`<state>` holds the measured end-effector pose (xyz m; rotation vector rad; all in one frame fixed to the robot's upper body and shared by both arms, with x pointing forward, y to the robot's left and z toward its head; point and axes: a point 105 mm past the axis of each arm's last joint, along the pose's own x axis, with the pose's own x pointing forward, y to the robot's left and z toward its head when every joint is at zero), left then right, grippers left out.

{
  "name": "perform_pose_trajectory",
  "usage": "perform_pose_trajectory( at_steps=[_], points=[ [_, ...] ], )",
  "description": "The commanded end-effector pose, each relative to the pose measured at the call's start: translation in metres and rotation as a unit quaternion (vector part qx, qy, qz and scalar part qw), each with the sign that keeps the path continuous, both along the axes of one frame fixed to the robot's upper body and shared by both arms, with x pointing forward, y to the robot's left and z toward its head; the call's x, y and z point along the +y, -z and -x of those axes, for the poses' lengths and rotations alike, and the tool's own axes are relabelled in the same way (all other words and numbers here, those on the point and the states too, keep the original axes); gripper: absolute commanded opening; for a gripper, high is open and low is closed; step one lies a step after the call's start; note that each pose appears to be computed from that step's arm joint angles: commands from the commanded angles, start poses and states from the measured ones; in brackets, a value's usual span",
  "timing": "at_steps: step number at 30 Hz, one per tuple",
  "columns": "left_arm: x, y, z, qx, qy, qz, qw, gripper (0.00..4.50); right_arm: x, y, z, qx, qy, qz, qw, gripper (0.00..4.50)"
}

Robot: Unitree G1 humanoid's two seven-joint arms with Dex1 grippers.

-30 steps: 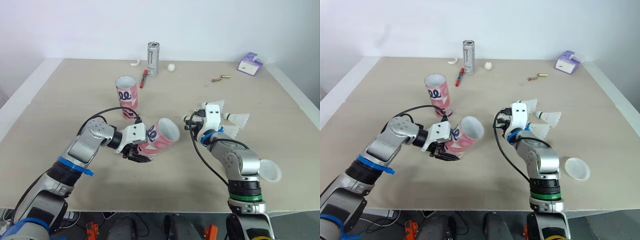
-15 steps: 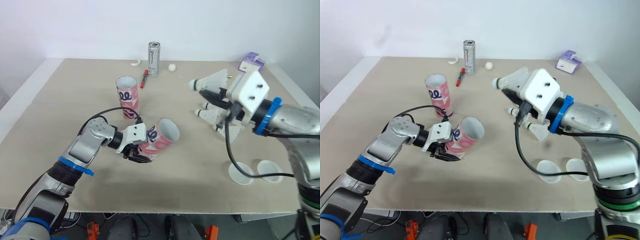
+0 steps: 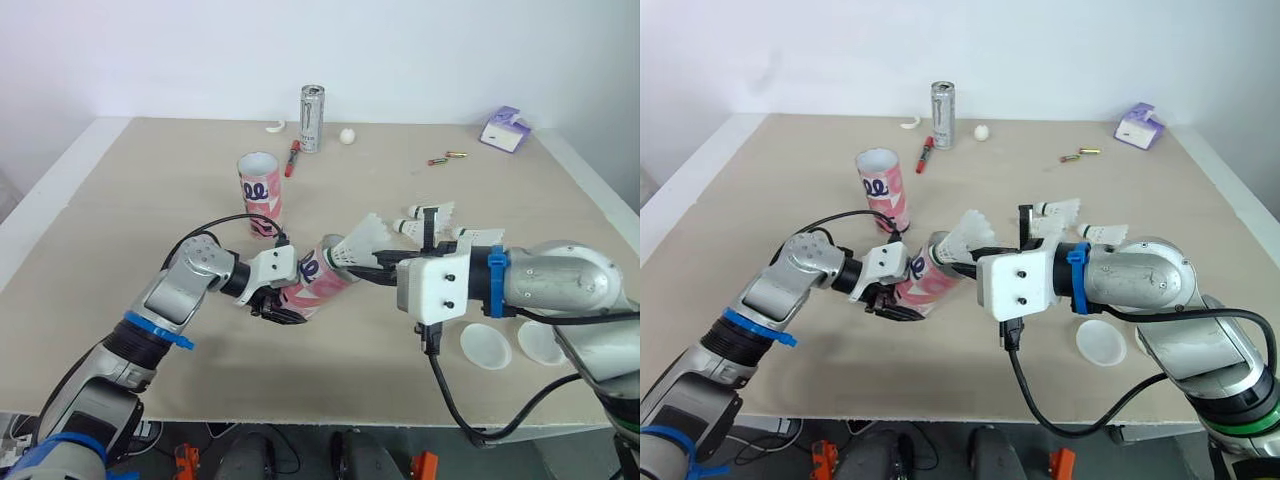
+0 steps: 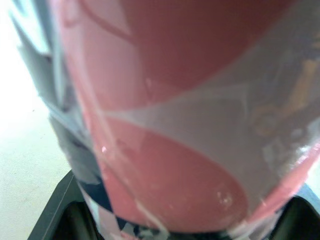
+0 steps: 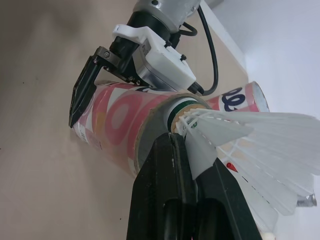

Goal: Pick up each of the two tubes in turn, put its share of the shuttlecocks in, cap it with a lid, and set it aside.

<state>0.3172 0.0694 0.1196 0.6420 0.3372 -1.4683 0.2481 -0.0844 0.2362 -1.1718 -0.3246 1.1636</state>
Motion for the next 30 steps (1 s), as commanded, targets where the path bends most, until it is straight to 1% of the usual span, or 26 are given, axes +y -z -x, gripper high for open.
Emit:
perform_pose_trajectory(
  at_steps=[1,2,3,4,5,8,9,10,12,14,15,16,18,21,25,28,30],
  points=[
    [-0.003,0.008,0.007,0.014,0.014,-0.011,1.000,3.01,0.001,-0.009,0.001,-0.019,-0.008,-0.003,1.000,1.34],
    [-0.003,0.008,0.007,0.014,0.013,-0.012,1.000,3.01,0.001,-0.010,0.001,-0.018,-0.007,-0.010,1.000,1.73],
    [-0.002,0.009,0.007,0.014,0.013,-0.012,1.000,3.01,0.001,-0.011,0.001,-0.016,-0.004,-0.020,1.000,2.34],
    [-0.002,0.009,0.007,0.015,0.013,-0.013,1.000,3.01,0.000,-0.012,0.000,-0.016,-0.002,-0.026,1.000,2.48],
    [-0.002,0.009,0.007,0.015,0.013,-0.013,1.000,3.01,0.000,-0.013,0.000,-0.013,0.000,-0.033,0.999,2.95],
    [-0.002,0.009,0.007,0.014,0.013,-0.014,1.000,3.01,-0.012,-0.025,-0.003,0.048,0.044,-0.152,0.986,4.19],
    [-0.002,0.009,0.006,0.014,0.013,-0.014,1.000,3.01,-0.019,-0.026,-0.005,0.069,0.066,-0.187,0.978,4.46],
    [-0.002,0.009,0.006,0.014,0.013,-0.014,1.000,3.01,-0.024,-0.026,-0.007,0.082,0.080,-0.205,0.972,4.46],
    [-0.002,0.009,0.006,0.014,0.013,-0.014,1.000,3.01,-0.048,-0.021,-0.017,0.107,0.146,-0.256,0.950,4.46],
    [-0.003,0.009,0.006,0.014,0.015,-0.013,1.000,3.01,-0.093,-0.012,-0.038,0.138,0.264,-0.353,0.887,4.46],
    [-0.003,0.010,0.007,0.015,0.016,-0.013,1.000,3.01,-0.116,-0.003,-0.043,0.154,0.313,-0.398,0.849,4.46],
    [-0.003,0.010,0.007,0.015,0.016,-0.013,1.000,3.01,-0.133,0.006,-0.044,0.160,0.348,-0.417,0.824,4.46],
    [-0.003,0.010,0.008,0.017,0.018,-0.013,1.000,3.01,-0.142,0.019,-0.039,0.184,0.354,-0.429,0.810,4.46],
    [-0.001,0.011,0.009,0.017,0.021,-0.017,0.999,3.01,-0.158,0.040,-0.039,0.200,0.393,-0.423,0.792,4.46],
    [0.000,0.010,0.009,0.017,0.021,-0.018,0.999,3.01,-0.166,0.058,-0.042,0.231,0.402,-0.451,0.763,4.46],
    [-0.001,0.010,0.009,0.018,0.022,-0.018,0.999,3.01,-0.167,0.068,-0.045,0.241,0.405,-0.453,0.757,4.46],
    [-0.002,0.010,0.009,0.017,0.024,-0.018,0.999,3.01,-0.170,0.078,-0.049,0.254,0.412,-0.455,0.748,4.46]
  ],
)
